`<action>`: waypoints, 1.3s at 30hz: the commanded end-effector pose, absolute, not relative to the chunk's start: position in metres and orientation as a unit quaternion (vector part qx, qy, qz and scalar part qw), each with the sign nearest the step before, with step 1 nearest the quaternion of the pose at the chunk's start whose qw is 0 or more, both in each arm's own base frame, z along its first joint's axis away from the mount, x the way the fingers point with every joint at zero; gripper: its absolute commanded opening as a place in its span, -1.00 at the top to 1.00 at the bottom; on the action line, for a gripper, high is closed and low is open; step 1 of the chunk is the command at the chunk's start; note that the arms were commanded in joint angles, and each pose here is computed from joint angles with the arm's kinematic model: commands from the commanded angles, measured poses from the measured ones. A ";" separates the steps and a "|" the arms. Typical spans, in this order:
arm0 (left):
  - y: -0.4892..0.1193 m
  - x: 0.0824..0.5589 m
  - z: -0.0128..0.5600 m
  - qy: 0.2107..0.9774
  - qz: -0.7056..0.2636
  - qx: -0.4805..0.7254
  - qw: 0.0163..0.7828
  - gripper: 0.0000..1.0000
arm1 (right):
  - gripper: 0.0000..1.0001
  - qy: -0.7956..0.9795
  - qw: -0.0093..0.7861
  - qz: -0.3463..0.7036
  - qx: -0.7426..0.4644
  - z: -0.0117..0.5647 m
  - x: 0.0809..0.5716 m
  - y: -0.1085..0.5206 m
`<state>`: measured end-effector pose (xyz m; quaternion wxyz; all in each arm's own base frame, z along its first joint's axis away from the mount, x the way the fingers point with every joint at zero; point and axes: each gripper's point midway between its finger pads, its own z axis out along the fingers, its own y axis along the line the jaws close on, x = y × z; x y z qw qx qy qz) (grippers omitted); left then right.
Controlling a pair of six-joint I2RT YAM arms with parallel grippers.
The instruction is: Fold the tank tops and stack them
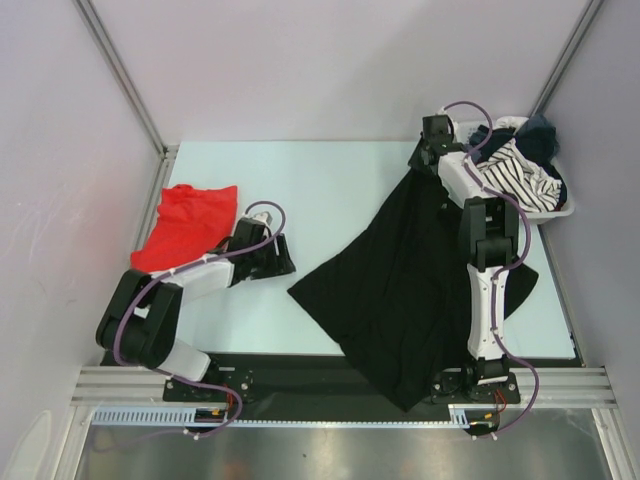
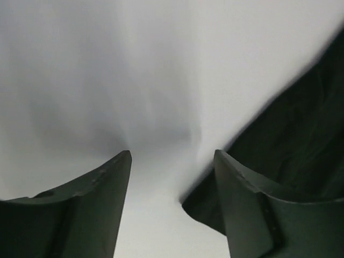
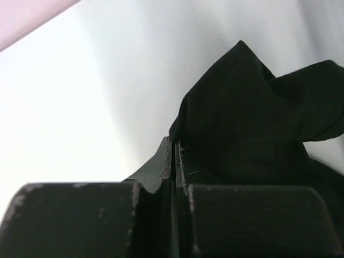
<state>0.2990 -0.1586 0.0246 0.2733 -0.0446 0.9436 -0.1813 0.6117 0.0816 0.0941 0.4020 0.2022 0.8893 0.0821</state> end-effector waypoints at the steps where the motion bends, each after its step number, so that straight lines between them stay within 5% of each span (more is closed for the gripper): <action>1: -0.166 0.272 0.017 0.947 -0.206 -0.012 0.247 -0.43 | 1.00 0.882 0.413 0.093 0.208 0.110 0.611 0.079; 6: -0.185 0.255 0.014 0.947 -0.226 0.031 0.225 -0.45 | 1.00 0.883 0.407 0.089 0.215 0.101 0.601 0.069; 15: -0.194 0.230 -0.006 0.960 -0.212 0.054 0.173 0.07 | 1.00 0.885 0.403 0.091 0.216 0.099 0.598 0.066; 16: -0.193 0.229 -0.007 0.961 -0.209 0.054 0.173 0.25 | 1.00 0.884 0.403 0.092 0.216 0.100 0.598 0.067; 17: -0.190 0.230 -0.008 0.962 -0.202 0.051 0.175 0.76 | 1.00 0.885 0.403 0.092 0.217 0.099 0.598 0.067; 18: -0.190 0.231 -0.009 0.963 -0.198 0.049 0.175 0.99 | 1.00 0.884 0.404 0.092 0.217 0.100 0.598 0.067; 39: -0.110 0.312 0.047 0.939 -0.125 -0.105 0.302 0.99 | 1.00 0.849 0.437 0.185 0.232 0.121 0.625 0.087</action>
